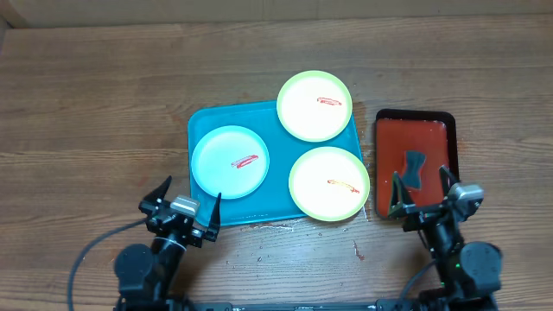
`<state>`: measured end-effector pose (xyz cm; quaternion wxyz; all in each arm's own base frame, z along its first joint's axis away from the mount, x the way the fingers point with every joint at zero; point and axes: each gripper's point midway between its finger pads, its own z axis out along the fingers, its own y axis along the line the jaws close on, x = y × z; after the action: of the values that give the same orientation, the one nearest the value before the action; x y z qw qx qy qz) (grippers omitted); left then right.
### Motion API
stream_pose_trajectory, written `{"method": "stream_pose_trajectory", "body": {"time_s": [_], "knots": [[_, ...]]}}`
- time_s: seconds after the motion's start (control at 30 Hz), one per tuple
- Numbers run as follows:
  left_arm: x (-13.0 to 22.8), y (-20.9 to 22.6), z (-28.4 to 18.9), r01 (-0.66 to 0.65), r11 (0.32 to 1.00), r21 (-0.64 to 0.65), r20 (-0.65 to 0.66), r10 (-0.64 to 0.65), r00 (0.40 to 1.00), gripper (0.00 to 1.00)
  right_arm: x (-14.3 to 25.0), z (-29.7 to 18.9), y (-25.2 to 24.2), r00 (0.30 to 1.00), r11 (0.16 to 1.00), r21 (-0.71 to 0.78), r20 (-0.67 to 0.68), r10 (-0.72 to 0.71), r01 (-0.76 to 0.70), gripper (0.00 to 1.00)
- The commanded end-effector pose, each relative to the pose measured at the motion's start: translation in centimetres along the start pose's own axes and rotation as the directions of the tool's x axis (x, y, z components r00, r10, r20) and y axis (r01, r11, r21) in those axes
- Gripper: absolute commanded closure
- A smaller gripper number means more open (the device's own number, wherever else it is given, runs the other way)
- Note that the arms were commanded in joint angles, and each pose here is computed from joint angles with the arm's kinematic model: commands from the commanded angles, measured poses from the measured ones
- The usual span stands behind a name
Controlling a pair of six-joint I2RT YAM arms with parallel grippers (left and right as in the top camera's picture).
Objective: Clean dirty plates on tray and stack at the side
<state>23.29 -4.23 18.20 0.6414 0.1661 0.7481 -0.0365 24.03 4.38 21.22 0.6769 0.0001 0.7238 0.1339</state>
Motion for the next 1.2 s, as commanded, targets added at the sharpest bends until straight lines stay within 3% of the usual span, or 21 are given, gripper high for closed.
{"method": "stream_pose_trajectory", "body": {"time_s": [0.0, 0.23, 0.47, 0.73, 1.0, 1.17], "knots": [[-5.1, 0.1, -0.8, -0.036, 0.998, 0.042, 0.014, 0.035, 0.999, 0.0, -5.7, -0.3, 1.4, 0.998, 0.998, -0.02, 0.029, -0.055, 0.055, 0.0], [-8.8, 1.2, 1.0, 0.077, 0.991, 0.114, -0.239, -0.048, 0.97, 0.0, -11.0, 1.6, 2.3, 0.976, 0.999, 0.018, -0.214, -0.039, 0.044, 0.0], [-9.8, 2.4, 3.8, 0.228, 0.964, 0.137, -0.542, -0.119, 0.832, 0.0, -12.0, 4.6, 1.9, 0.857, 0.996, 0.084, -0.515, 0.007, 0.042, 0.0], [-8.0, 3.4, 7.9, 0.377, 0.923, 0.083, -0.751, -0.191, 0.632, 0.0, -6.5, 8.2, -0.1, 0.614, 0.986, 0.163, -0.782, 0.107, 0.036, 0.0], [-4.0, 3.7, 12.2, 0.427, 0.902, 0.064, -0.803, -0.207, 0.558, 0.0, -0.7, 10.7, 0.2, 0.443, 0.986, 0.161, -0.882, 0.16, -0.036, 0.0], [-2.9, 4.1, 13.9, 0.421, 0.905, 0.065, -0.802, -0.204, 0.561, 0.0, 1.5, 10.9, -2.2, 0.392, 0.921, 0.388, -0.844, 0.366, -0.025, 0.07]]}}
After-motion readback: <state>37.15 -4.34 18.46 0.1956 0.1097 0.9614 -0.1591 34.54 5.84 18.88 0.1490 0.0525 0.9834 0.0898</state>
